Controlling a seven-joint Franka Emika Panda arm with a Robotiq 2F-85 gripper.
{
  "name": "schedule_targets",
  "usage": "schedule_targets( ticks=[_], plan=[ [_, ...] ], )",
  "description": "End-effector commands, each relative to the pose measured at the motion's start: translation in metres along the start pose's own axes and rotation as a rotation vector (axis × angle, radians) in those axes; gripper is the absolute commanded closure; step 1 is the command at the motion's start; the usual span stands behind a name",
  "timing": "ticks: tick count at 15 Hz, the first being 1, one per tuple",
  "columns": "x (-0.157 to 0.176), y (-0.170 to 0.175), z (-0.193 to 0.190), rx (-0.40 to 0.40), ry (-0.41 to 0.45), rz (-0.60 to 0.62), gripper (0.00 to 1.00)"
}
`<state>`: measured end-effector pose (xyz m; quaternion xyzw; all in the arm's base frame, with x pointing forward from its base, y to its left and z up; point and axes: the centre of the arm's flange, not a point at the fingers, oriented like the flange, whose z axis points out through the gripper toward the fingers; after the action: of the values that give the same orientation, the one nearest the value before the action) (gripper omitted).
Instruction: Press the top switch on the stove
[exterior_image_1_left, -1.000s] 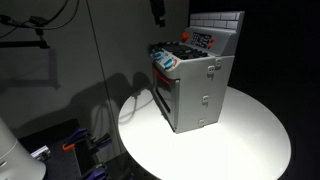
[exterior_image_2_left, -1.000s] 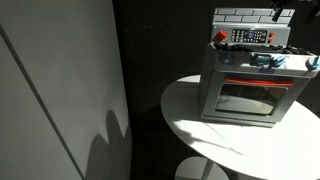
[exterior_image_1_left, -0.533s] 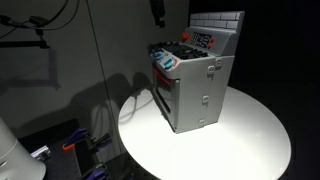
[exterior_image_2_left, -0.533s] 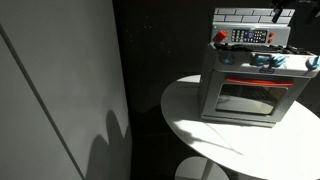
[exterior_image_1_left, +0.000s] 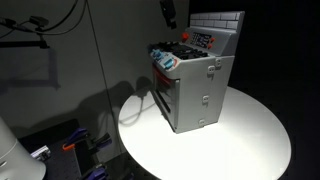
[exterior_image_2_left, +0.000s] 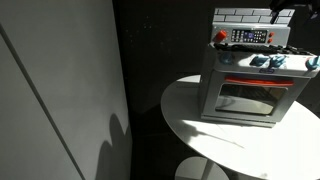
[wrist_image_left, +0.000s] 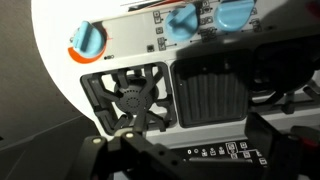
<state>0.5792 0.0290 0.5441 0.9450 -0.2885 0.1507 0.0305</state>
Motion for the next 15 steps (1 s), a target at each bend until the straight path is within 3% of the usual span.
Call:
schedule_targets(
  ticks=[1, 15],
  plan=[
    [0.029, -0.003, 0.008, -0.027, 0.027, 0.065, 0.00],
    [0.109, -0.004, 0.063, -0.067, 0.121, 0.218, 0.00]
  ],
)
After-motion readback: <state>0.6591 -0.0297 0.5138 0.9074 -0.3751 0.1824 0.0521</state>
